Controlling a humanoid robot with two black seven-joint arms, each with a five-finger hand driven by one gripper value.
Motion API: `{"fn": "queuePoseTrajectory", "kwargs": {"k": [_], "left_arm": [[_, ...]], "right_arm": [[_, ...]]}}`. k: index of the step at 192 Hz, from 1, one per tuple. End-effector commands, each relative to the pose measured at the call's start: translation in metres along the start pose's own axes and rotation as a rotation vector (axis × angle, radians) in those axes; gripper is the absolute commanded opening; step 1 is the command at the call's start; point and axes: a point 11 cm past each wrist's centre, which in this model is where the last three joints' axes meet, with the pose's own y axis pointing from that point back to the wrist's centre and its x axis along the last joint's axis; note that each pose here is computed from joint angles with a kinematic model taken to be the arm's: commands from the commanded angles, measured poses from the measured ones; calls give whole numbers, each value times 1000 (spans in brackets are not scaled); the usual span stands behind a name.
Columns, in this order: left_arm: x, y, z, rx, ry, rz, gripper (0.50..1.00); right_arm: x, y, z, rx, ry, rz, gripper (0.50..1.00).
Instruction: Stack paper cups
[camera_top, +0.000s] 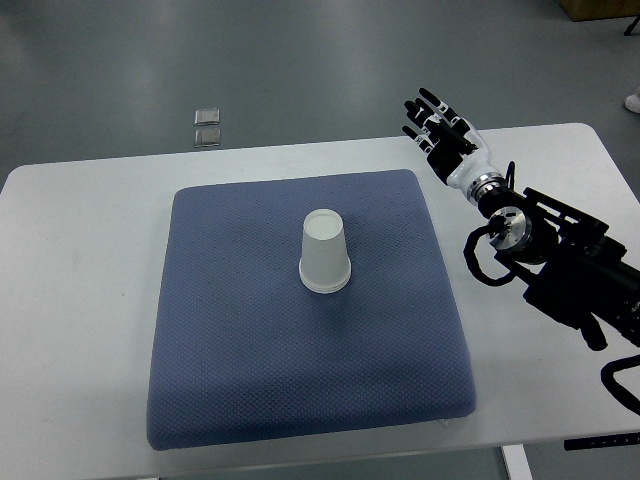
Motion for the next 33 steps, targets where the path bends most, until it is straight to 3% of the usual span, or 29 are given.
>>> {"fn": "queuePoseTrajectory", "kwargs": {"k": [1,33], "left_arm": [[0,0,0,0,0,1,1000],[0,0,0,0,0,0,1000]], "right_arm": [[2,1,5,-10,21,2,917],[-1,2,13,-25,40,-9,917]]}}
